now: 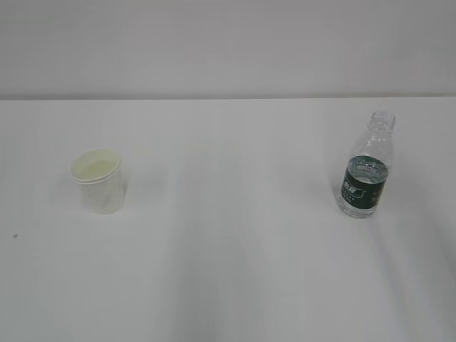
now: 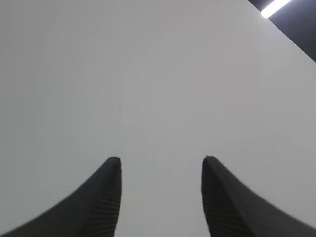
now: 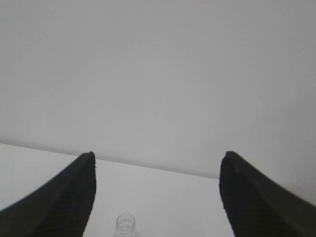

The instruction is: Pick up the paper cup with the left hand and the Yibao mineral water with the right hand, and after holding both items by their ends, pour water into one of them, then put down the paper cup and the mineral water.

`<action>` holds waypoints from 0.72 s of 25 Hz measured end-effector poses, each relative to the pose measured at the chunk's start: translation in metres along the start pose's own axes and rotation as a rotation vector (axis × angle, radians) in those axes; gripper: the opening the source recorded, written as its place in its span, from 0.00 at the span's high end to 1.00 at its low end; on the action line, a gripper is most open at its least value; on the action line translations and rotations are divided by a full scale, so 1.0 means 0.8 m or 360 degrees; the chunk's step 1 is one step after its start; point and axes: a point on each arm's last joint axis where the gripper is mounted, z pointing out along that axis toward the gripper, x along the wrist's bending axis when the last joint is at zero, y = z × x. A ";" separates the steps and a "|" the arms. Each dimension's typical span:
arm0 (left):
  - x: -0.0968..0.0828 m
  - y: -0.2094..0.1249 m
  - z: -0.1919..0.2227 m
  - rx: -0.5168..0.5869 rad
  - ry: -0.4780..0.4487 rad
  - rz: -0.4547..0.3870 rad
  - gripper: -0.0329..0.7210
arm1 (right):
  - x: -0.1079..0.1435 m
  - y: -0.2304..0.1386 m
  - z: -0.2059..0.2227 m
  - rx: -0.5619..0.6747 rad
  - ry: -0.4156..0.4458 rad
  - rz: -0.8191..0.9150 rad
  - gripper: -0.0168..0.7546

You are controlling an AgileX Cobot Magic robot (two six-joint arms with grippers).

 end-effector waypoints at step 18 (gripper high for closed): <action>-0.014 0.029 -0.025 0.0015 0.0185 0.0161 0.50 | -0.004 0.025 -0.037 -0.0053 -0.0011 0.0006 0.22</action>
